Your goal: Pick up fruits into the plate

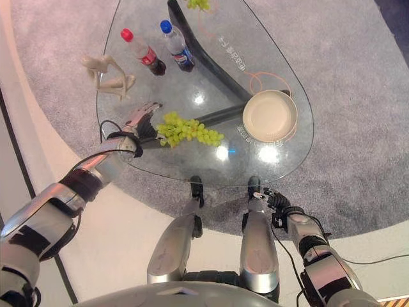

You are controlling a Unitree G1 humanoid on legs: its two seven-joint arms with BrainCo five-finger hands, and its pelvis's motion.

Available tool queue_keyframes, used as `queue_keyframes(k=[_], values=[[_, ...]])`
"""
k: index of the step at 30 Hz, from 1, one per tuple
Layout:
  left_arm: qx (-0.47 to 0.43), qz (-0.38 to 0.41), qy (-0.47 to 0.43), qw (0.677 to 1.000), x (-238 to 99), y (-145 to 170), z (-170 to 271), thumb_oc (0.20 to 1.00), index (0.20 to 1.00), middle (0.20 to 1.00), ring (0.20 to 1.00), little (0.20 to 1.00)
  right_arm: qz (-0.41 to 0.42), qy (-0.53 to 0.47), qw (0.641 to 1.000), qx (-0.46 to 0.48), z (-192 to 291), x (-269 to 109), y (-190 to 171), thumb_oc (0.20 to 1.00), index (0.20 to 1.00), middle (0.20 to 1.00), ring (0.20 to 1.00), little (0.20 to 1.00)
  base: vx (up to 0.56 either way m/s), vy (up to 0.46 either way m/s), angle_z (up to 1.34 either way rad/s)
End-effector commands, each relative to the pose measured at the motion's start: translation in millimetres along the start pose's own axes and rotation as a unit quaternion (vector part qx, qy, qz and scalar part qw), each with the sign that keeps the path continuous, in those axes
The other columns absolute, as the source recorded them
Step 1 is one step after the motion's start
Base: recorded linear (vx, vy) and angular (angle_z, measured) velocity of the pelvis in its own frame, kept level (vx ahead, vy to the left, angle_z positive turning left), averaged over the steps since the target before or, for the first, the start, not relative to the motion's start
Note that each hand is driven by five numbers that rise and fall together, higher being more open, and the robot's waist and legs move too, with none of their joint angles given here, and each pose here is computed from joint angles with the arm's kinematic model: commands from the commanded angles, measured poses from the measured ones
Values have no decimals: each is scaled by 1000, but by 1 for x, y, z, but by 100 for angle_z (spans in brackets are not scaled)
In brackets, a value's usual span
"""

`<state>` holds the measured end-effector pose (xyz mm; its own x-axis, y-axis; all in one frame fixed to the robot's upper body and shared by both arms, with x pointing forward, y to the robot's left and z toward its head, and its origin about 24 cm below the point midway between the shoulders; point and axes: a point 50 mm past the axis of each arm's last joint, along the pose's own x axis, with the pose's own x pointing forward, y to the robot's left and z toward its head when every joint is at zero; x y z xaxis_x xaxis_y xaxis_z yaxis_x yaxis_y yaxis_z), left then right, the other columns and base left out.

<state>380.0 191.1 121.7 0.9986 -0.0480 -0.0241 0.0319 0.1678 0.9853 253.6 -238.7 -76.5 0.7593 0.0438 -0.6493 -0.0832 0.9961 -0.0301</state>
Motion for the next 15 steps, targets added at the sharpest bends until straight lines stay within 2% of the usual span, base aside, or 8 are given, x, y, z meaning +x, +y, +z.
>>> queue_keyframes(k=[1, 7, 15], values=[[35, 35, 42, 998, 8, 26, -16, 1000, 1000, 1000, 1000, 1000, 10, -20, 1000, -7, 4, -2, 1, 1000, 1000, 1000, 1000, 1000, -33, 5, -9], [71, 40, 73, 994, 18, 39, -20, 1000, 1000, 1000, 1000, 1000, 26, -48, 998, -10, 22, 3, 13, 1000, 1000, 1000, 1000, 1000, -23, 0, -9], [102, 31, 93, 990, 21, 33, -24, 1000, 1000, 1000, 1000, 1000, 49, -66, 997, -17, 24, 3, 24, 1000, 1000, 1000, 1000, 1000, -3, -28, -1]])
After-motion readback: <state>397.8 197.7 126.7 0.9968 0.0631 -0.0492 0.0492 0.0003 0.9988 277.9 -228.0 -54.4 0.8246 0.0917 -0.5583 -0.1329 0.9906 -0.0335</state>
